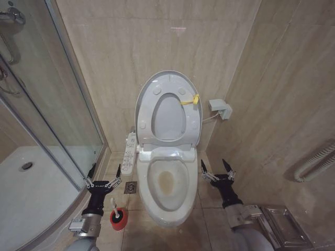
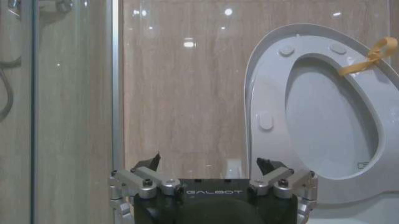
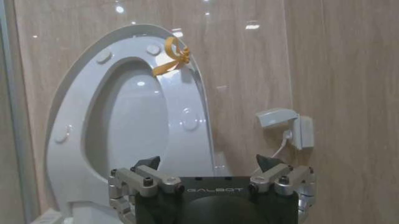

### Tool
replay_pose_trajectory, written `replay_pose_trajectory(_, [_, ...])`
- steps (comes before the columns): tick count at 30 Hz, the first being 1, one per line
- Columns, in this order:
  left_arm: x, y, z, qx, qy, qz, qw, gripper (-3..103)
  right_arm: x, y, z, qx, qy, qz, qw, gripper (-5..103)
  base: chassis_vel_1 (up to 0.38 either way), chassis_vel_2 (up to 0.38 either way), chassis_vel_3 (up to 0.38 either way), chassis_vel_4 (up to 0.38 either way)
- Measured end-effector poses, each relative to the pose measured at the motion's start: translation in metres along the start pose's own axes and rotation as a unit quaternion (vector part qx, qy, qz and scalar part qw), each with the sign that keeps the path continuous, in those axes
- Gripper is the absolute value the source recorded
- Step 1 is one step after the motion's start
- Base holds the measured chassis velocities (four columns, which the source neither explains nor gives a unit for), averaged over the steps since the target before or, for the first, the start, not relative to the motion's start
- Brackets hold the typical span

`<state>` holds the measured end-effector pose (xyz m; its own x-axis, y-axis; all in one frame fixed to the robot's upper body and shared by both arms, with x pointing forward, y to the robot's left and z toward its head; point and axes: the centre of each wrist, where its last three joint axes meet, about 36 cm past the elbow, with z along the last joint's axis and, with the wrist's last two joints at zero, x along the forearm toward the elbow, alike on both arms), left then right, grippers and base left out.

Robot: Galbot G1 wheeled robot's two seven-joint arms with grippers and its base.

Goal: Open the toilet lid, clean the toilet bowl with a toilet brush, close the toilet lid, and flush.

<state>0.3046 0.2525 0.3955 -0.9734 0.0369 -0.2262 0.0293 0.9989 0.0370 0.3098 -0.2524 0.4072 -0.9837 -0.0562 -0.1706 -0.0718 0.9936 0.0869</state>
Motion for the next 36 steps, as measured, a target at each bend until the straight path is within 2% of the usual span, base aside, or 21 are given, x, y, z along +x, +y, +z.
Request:
replay_pose_trajectory(7, [0.000, 0.000, 0.000, 0.000, 0.000, 0.000, 1.0000, 100, -0.019, -0.020, 0.008, 0.013, -0.023, 0.014, 1.000, 100, 0.000, 0.000, 0.000, 0.000])
replay_pose_trajectory(21, [0.000, 0.000, 0.000, 0.000, 0.000, 0.000, 1.0000, 100, -0.024, -0.031, 0.016, 0.014, -0.020, 0.030, 0.999, 100, -0.075, 0.067, 0.081, -0.076])
replay_pose_trajectory(26, [0.000, 0.000, 0.000, 0.000, 0.000, 0.000, 1.0000, 100, -0.030, -0.034, 0.019, 0.012, -0.034, 0.047, 0.998, 100, -0.099, 0.128, 0.112, -0.099])
replay_pose_trajectory(31, [0.000, 0.000, 0.000, 0.000, 0.000, 0.000, 1.0000, 100, -0.044, -0.036, 0.017, 0.018, -0.045, 0.056, 0.997, 100, 0.015, -0.030, -0.032, 0.023])
replay_pose_trajectory(36, [0.000, 0.000, 0.000, 0.000, 0.000, 0.000, 1.0000, 100, -0.079, -0.048, 0.015, 0.033, -0.052, 0.064, 0.996, 100, 0.042, -0.041, -0.039, 0.041])
